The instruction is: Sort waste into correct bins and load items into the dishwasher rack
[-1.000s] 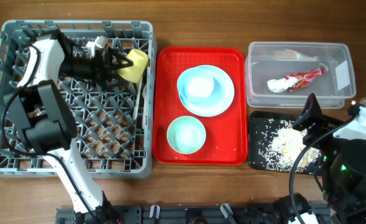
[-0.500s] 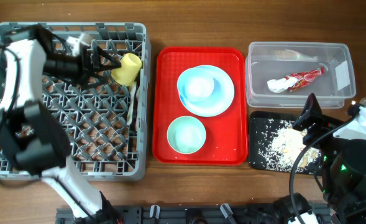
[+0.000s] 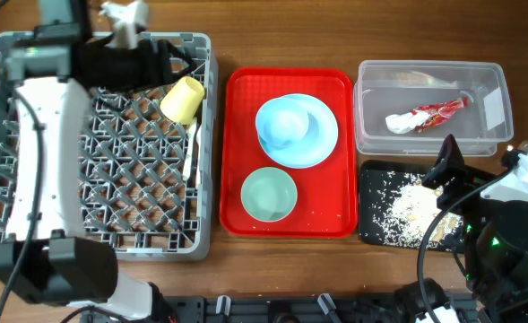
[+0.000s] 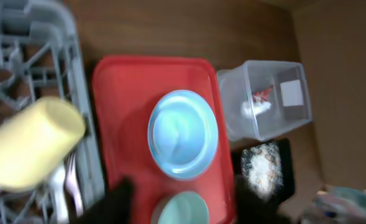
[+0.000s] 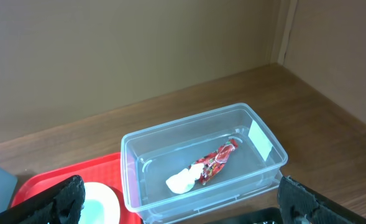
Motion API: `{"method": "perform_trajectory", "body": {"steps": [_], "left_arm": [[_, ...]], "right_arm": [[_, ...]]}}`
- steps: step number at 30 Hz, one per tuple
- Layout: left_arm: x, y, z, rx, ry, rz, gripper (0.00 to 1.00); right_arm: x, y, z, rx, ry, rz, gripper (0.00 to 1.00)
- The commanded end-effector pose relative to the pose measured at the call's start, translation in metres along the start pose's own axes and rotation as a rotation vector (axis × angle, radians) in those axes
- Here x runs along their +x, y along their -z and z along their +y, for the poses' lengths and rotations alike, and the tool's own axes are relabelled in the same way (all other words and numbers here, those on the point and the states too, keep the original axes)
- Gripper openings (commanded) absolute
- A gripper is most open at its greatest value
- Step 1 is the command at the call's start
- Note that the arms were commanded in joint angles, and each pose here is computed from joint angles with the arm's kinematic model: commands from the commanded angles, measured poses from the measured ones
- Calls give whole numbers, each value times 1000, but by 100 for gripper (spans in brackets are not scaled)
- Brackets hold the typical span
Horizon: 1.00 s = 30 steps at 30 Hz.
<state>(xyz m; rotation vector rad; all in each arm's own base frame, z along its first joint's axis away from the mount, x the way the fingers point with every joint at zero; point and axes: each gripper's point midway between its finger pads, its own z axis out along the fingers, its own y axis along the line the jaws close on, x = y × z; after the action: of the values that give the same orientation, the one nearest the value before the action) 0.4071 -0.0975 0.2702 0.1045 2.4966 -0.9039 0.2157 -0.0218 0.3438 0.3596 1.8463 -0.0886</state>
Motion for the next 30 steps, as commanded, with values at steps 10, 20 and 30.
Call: {"method": "perform_trajectory", "body": {"steps": [10,20,30], "left_arm": [[-2,-76,67,-621,104,-37,4],[9,-115,118,-722,164,22,4],[38,-78,122,-850,206,113,4]], "right_arm": [[-5,2,-3,14,-20,-16,100],[-5,2,-3,14,-20,-16,100],[-5,2,-3,14,-20,-16,100]]}}
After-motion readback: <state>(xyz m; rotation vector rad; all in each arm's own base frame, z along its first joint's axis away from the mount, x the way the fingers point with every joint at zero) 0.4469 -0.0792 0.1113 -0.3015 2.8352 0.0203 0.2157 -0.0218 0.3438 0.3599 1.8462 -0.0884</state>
